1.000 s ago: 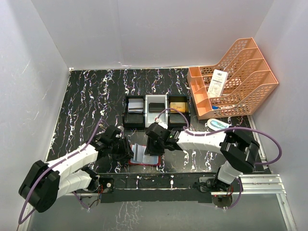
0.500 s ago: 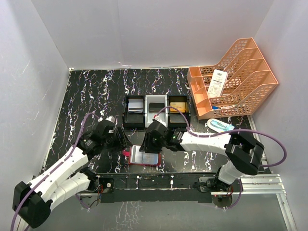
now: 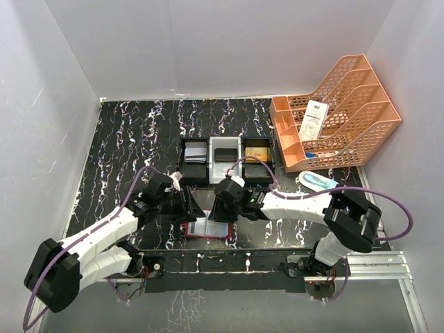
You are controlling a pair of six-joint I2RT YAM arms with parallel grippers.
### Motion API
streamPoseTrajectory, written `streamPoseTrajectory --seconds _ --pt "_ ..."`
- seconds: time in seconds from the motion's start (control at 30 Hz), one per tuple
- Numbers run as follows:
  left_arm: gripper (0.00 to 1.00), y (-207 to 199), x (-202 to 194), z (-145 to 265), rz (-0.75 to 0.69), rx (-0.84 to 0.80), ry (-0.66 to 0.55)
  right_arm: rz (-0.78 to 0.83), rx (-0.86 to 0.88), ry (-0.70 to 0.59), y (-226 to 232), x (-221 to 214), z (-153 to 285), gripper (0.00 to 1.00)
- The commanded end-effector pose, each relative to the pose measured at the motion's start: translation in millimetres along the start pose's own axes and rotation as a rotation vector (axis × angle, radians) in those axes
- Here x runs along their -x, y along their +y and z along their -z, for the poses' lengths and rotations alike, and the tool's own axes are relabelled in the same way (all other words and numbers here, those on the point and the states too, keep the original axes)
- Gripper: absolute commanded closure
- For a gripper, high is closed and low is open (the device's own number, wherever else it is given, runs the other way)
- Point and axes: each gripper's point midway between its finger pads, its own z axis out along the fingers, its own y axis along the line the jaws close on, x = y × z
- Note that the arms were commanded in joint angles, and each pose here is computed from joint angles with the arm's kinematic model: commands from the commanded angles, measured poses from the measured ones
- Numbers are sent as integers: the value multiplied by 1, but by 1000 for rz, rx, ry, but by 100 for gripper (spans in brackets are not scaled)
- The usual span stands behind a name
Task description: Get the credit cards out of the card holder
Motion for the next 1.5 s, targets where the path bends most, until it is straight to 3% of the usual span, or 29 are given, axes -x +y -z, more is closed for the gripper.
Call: streamPoseTrajectory --seconds 0.0,0.63,0.93,1.47 --pt "53 -22 -3 -3 -18 -113 42 -38 14 -91 -3 17 14 74" --pt "56 0 -16 -34 32 -91 124 -44 71 -31 -12 10 8 80" --pt "69 11 -24 -41 44 -84 145 -50 -32 25 -39 -4 -5 81" --pt "97 6 -24 -42 30 -117 148 -58 -48 31 -45 -7 -6 82"
